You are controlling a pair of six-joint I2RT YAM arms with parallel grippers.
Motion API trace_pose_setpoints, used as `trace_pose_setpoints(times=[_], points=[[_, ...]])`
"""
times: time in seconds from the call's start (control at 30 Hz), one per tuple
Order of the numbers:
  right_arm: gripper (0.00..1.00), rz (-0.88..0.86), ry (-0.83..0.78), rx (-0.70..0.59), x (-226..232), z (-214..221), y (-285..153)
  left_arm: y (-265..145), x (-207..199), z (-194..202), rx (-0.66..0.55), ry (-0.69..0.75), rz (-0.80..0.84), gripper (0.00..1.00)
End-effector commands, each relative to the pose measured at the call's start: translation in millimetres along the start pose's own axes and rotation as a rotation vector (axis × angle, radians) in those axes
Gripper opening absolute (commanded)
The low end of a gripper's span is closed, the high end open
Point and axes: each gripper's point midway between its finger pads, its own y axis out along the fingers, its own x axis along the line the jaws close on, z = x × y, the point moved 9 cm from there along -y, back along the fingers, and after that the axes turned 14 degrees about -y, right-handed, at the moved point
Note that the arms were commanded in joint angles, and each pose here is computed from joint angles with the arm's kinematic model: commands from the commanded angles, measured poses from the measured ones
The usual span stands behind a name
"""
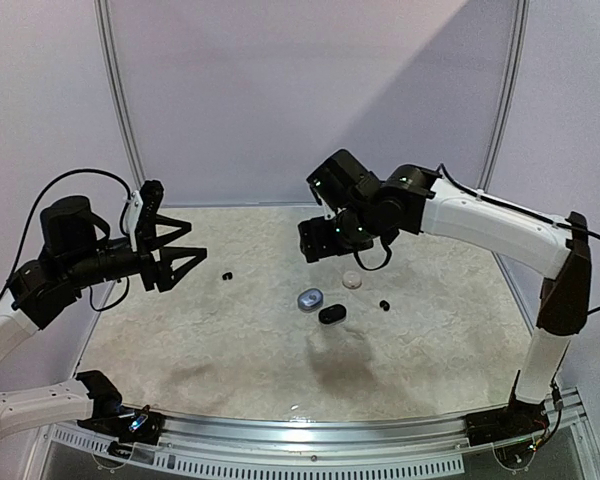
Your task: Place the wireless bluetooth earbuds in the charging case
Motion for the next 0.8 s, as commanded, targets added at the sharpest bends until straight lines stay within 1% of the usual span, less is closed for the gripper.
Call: trace_pose_setpoints(times=[0.0, 0.1, 0.2, 0.3, 0.43, 0.53, 0.63, 0.77], points=[[0.78, 0.234, 0.205, 0.283, -29, 43, 60, 1, 14, 9, 0.015, -0.116, -0.134, 0.75], [0.79, 0.287, 0.231, 0.328, -27, 57, 90, -2, 14, 10, 0.007, -0.115, -0.143, 0.75], [0.77, 0.281, 0.248, 0.337, -20, 63, 119, -2, 14, 11, 0.007, -0.112, -0.143, 0.75], [0.74, 0.292, 0.208, 0.36, -15, 65, 141, -2, 13, 10, 0.001, -0.105, -0.136, 0.75], [0.71, 0.327, 0.126, 0.452, -13, 84, 167, -4, 13, 9, -0.005, -0.095, -0.136, 0.75], [0.69, 0.328, 0.118, 0.492, -14, 98, 172, -4, 13, 9, -0.012, -0.091, -0.139, 0.75], [0.68, 0.312, 0.123, 0.487, -11, 102, 171, -3, 14, 10, -0.012, -0.091, -0.143, 0.75], [0.68, 0.304, 0.099, 0.5, -8, 108, 176, -1, 15, 9, -0.016, -0.085, -0.139, 0.75]])
